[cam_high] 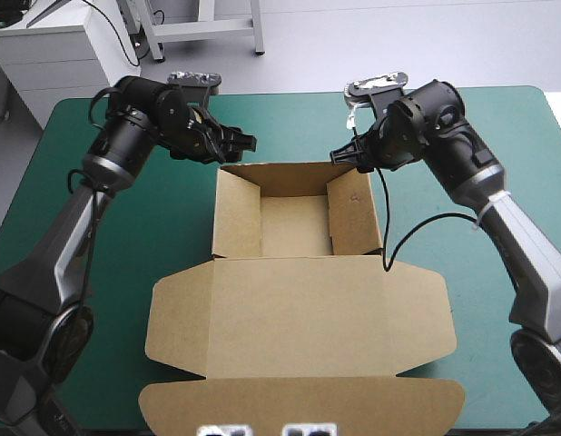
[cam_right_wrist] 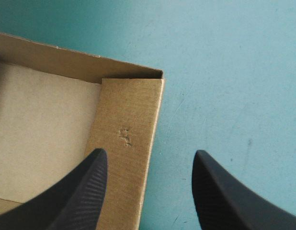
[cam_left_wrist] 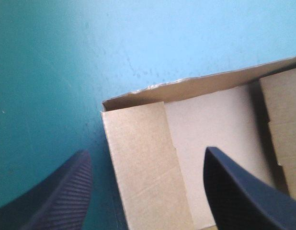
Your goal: Fold the box
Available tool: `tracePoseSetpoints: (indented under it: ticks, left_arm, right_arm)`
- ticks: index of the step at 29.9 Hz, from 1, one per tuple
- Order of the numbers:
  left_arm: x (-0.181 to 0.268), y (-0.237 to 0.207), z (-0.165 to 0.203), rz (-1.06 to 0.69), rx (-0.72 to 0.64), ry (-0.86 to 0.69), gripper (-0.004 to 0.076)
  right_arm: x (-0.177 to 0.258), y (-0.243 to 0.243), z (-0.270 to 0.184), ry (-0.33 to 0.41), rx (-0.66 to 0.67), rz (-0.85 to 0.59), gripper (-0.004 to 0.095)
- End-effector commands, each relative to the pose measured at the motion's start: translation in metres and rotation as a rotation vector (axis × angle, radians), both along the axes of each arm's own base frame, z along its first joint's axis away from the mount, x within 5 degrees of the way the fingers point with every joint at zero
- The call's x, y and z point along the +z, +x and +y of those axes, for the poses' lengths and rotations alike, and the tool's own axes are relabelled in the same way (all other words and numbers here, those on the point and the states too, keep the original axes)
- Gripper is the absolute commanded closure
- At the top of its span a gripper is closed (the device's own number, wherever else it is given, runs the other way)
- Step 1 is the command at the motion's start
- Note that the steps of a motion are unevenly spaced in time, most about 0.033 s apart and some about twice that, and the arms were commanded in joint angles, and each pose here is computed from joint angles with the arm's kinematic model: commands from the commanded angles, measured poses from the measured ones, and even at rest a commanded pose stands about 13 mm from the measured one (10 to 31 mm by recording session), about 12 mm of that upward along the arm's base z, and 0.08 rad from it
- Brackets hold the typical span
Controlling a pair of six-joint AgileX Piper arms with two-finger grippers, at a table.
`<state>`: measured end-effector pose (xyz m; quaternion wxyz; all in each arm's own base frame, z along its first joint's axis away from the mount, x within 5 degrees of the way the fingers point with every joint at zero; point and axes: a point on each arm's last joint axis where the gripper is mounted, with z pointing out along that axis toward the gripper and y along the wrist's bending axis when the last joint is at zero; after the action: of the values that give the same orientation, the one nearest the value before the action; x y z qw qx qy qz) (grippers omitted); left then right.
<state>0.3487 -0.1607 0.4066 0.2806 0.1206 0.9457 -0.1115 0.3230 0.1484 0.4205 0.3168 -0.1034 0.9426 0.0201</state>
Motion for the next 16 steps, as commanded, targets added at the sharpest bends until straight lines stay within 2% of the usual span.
tracePoseSetpoints:
  ticks: [1, 4, 9, 16]
  left_arm:
    - [0.065, -0.05, 0.021, -0.138, -0.014, -0.058, 0.0314]
    - [0.092, -0.079, 0.034, -0.235, -0.055, -0.061, 0.042]
    - [0.113, -0.128, 0.057, -0.337, -0.117, -0.027, 0.0735]
    - [0.085, -0.169, 0.077, -0.307, -0.127, 0.028, 0.0732]
  right_arm:
    - [0.032, -0.02, -0.013, 0.028, -0.021, -0.096, 0.0423]
    - [0.029, -0.018, -0.012, 0.026, -0.024, -0.086, 0.0423]
    - [0.008, -0.007, -0.006, -0.002, -0.023, -0.025, 0.0424]
    - [-0.029, 0.017, 0.01, -0.017, -0.019, 0.079, 0.0423]
